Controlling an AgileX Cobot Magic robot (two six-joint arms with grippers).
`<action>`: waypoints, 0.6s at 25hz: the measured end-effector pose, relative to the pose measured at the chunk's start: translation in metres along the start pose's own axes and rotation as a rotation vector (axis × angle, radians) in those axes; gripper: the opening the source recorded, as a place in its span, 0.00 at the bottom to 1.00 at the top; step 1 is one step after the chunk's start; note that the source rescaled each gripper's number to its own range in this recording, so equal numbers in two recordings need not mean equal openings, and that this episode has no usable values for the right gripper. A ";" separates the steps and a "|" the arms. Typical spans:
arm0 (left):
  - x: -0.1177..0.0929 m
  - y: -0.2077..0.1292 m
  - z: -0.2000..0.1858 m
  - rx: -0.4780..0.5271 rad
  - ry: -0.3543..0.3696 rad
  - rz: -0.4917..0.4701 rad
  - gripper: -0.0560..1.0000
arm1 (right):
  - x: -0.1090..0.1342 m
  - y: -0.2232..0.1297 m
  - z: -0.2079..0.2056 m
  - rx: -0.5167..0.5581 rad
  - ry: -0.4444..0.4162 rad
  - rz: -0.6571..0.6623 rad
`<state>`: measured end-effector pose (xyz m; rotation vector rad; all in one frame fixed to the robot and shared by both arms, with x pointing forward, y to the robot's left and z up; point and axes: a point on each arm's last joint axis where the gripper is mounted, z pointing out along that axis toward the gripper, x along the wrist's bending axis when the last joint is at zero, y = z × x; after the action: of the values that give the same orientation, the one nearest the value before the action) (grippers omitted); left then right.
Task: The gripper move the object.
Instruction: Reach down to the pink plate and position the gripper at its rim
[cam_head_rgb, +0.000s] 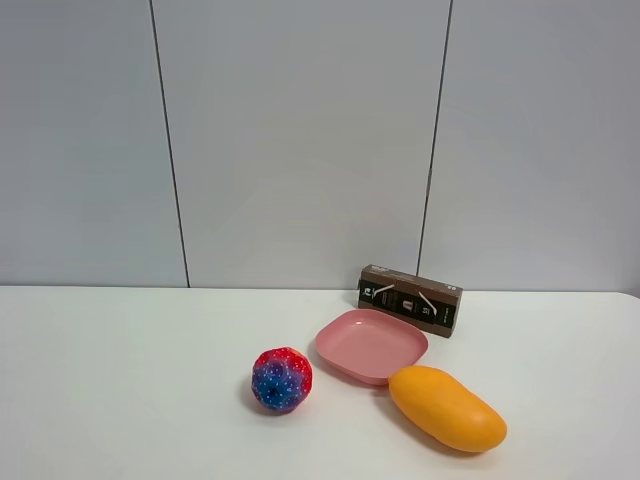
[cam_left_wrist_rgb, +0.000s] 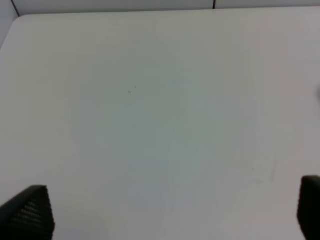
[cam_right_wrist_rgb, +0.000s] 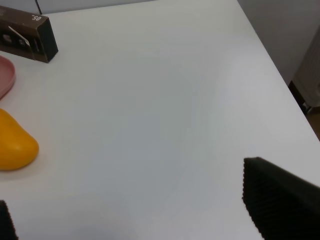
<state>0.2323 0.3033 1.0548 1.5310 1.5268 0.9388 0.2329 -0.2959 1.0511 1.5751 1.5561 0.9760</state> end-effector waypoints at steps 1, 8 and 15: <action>0.000 0.000 0.000 0.000 0.000 0.000 1.00 | 0.000 0.000 0.000 0.000 0.000 0.000; 0.000 0.000 0.000 0.000 0.000 0.000 1.00 | 0.000 0.000 0.000 0.000 0.000 0.000; 0.000 0.000 0.000 0.000 0.000 0.000 1.00 | 0.000 0.000 0.000 0.000 0.000 0.000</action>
<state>0.2323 0.3033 1.0548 1.5310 1.5268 0.9388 0.2329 -0.2959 1.0511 1.5751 1.5561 0.9760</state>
